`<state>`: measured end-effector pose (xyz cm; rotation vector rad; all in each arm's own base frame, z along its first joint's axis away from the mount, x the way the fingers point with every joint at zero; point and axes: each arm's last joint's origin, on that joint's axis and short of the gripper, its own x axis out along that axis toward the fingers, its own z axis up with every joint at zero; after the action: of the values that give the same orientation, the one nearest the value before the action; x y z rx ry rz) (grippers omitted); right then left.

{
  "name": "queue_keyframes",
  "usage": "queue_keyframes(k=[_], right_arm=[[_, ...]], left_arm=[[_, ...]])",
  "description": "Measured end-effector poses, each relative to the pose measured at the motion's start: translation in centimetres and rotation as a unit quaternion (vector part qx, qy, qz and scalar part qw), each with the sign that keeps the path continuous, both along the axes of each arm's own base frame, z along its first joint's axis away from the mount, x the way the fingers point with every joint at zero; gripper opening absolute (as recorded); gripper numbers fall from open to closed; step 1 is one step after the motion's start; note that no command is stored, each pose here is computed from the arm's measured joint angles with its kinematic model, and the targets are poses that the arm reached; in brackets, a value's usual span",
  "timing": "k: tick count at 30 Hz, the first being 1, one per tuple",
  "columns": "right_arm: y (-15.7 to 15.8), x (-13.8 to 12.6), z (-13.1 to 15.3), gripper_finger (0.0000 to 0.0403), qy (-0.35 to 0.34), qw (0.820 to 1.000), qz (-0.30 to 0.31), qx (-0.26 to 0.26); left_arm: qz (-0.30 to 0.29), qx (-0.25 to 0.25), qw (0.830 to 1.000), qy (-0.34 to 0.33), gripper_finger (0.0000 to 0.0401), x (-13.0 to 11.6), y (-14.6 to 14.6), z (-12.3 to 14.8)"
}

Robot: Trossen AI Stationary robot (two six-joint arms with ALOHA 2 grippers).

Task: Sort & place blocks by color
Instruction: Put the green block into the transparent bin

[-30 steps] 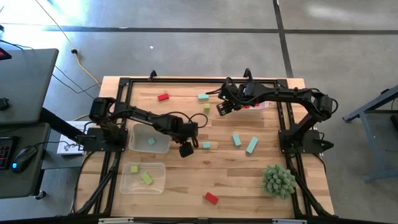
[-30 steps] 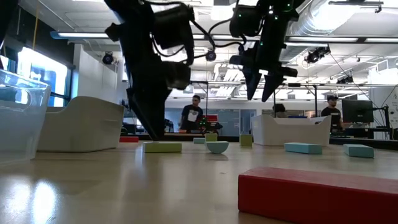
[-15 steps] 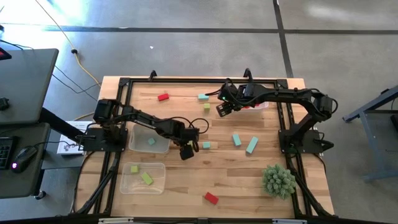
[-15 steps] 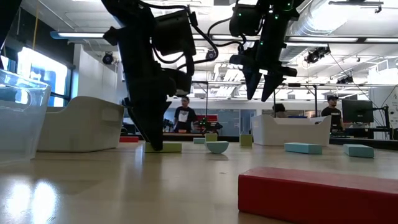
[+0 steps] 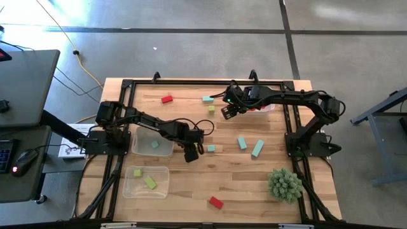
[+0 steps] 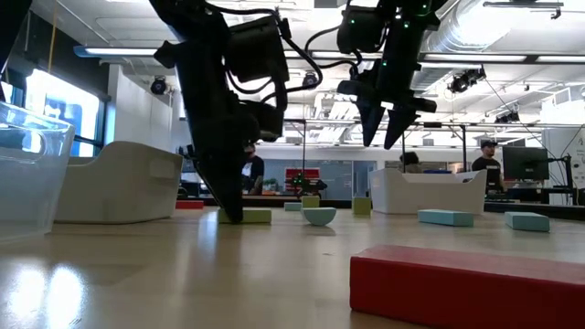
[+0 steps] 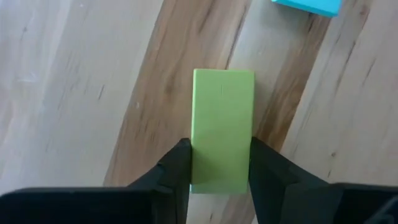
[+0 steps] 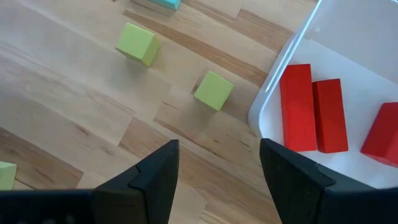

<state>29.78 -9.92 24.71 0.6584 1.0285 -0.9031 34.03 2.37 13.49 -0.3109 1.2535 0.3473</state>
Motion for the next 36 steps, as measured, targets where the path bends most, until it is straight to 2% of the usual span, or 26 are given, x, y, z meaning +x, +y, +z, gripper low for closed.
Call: queue_keyframes(k=[6, 11, 16, 20, 25, 30, 36], right_arm=[[0.8, 0.2, 0.0, 0.0213, 0.002, 1.000, 0.014, 0.000], [1.8, 0.5, 0.0, 0.0213, 0.006, 0.999, 0.038, 0.000], [2.9, 0.8, 0.0, 0.0213, 0.006, 0.998, 0.061, 0.002], [3.7, 1.0, -0.1, 0.0213, -0.005, 0.995, 0.091, 0.039], [4.5, 1.5, 0.1, 0.0213, -0.032, 0.985, 0.151, 0.076], [5.4, 2.2, 0.3, 0.0213, -0.057, 0.976, 0.199, 0.071], [6.4, 3.0, 0.6, 0.0213, -0.085, 0.963, 0.249, 0.053]], left_arm=[[-0.005, -0.019, 1.000, -0.017, 0.0097, -0.3, -1.2, 1.5], [-0.013, -0.023, 0.998, -0.051, 0.0097, -1.0, -2.4, 4.2], [-0.009, -0.034, 0.996, -0.078, 0.0097, -2.6, -3.7, 7.4], [0.003, -0.047, 0.995, -0.084, 0.0097, -4.5, -5.0, 9.7], [0.008, -0.064, 0.996, -0.061, 0.0097, -7.5, -6.9, 11.9], [0.015, -0.072, 0.997, -0.015, 0.0097, -10.4, -8.7, 12.9], [0.011, -0.071, 0.997, 0.032, 0.0097, -12.6, -11.0, 13.0]])
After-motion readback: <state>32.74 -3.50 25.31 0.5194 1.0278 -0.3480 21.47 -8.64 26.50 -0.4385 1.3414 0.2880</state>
